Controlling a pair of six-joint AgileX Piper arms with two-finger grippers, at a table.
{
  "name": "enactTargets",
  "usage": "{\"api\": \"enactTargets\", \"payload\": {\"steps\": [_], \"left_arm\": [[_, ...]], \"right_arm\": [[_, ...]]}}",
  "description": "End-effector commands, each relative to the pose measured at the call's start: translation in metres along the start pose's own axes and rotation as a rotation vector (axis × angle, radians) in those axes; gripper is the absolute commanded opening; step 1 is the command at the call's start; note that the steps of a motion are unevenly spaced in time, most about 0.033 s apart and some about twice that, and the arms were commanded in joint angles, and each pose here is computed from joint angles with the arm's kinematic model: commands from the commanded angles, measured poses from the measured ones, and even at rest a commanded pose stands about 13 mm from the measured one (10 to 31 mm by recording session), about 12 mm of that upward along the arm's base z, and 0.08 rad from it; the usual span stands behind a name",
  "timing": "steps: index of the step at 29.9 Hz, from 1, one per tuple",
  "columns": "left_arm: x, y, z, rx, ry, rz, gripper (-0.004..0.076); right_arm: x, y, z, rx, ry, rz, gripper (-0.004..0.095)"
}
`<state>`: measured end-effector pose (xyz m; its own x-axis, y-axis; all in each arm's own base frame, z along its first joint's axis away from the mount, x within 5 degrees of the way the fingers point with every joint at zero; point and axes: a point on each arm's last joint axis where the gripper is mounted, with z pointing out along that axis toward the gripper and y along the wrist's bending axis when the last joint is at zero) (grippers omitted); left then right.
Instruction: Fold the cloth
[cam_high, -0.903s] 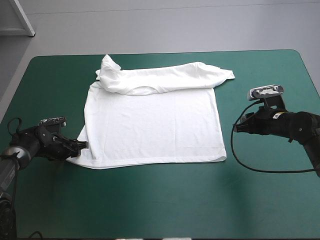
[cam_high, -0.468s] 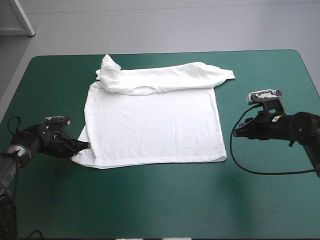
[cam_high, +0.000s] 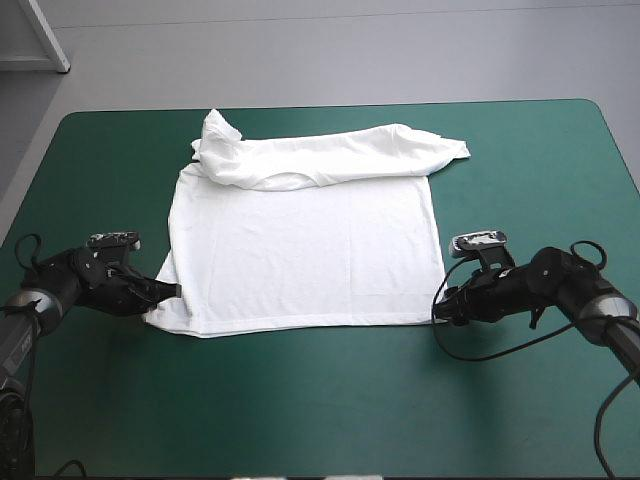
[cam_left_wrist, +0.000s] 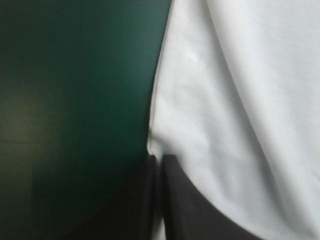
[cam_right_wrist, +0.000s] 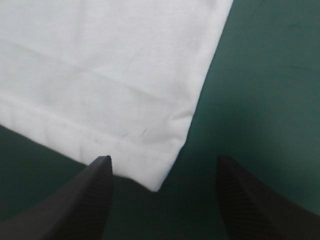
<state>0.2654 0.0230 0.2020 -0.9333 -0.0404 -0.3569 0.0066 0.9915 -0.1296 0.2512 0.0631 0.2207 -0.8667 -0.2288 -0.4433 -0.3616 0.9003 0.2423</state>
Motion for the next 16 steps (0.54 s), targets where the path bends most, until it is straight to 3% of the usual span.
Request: {"api": "enactTargets", "payload": {"steps": [1,12,16], "left_arm": [[-0.001,-0.003,-0.003,0.021,-0.007,-0.017,0.0019],[-0.002,-0.003,-0.003,0.018,-0.011,-0.016,0.0019],[-0.002,-0.003,-0.003,0.018,-0.011,-0.016,0.0019]], "right_arm": [[-0.011,-0.002,0.003,-0.003,-0.043,0.010,0.0580],[-0.001,0.010,0.034,-0.097,0.127,-0.030,0.0415],[0.002,0.015,0.037,-0.117,0.166,-0.046,0.0293]]}}
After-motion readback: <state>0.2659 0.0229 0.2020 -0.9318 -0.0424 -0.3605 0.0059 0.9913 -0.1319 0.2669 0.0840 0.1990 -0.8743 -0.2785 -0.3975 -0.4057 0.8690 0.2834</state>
